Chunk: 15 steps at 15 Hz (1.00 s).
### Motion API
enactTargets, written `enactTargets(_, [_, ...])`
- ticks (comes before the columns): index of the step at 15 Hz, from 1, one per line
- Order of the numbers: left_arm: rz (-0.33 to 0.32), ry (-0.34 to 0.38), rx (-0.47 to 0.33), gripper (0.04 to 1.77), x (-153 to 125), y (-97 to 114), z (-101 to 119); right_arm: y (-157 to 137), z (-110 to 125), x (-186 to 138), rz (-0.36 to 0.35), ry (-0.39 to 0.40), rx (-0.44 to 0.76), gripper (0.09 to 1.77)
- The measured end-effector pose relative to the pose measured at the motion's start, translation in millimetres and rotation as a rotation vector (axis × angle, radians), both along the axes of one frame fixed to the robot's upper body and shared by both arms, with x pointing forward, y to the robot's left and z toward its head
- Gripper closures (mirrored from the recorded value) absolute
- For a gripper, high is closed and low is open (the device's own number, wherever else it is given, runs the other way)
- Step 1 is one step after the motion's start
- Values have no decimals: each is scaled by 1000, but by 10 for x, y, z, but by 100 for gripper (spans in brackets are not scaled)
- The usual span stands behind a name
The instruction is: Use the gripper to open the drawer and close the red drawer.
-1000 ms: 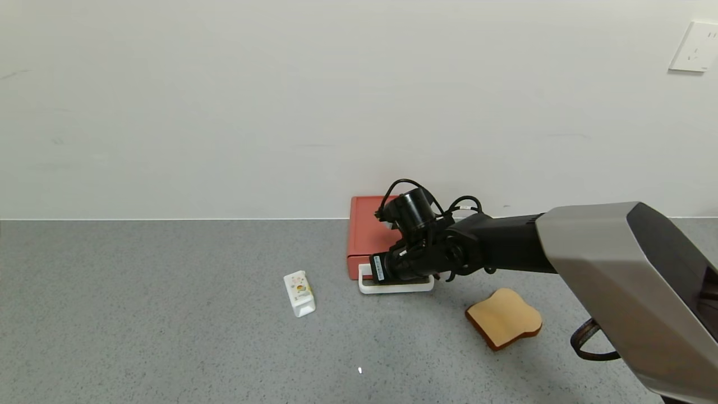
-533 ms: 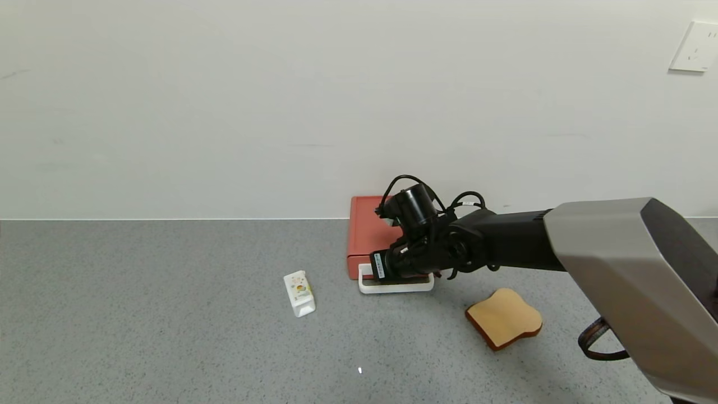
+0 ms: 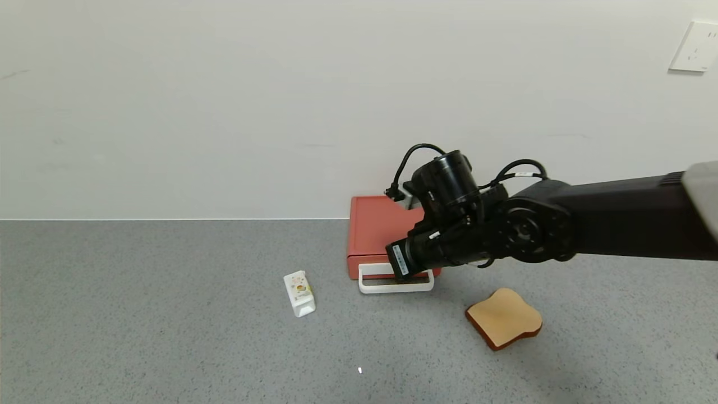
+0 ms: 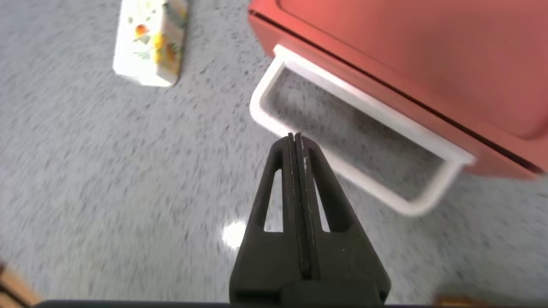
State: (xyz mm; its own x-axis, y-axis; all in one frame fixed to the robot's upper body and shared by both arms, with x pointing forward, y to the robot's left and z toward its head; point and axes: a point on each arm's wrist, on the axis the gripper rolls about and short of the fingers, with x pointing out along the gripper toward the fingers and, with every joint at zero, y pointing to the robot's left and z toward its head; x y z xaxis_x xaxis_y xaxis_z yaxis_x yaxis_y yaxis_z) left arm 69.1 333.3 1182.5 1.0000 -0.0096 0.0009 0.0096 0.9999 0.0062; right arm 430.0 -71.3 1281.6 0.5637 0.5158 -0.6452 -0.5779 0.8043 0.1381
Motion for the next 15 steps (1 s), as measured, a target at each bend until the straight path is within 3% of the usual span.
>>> enactTargets(2, [0,0,0,9,0,0,0,-171,251,-219,41,-41,4,174])
enactTargets(5, [1,0,0,9,0,0,0,-476,528,-524,49,-86,9,174])
enactTargets(11, [1,0,0,9,0,0,0,-1018,645,-814,-20,-99,19,174])
enactTargets(12, [1,0,0,9,0,0,0,-1065,640,-846,-23,-105,29,169])
enactTargets(15, [2,0,-2,9,0,0,0,-1155,622,-908,-37,-150,78,120])
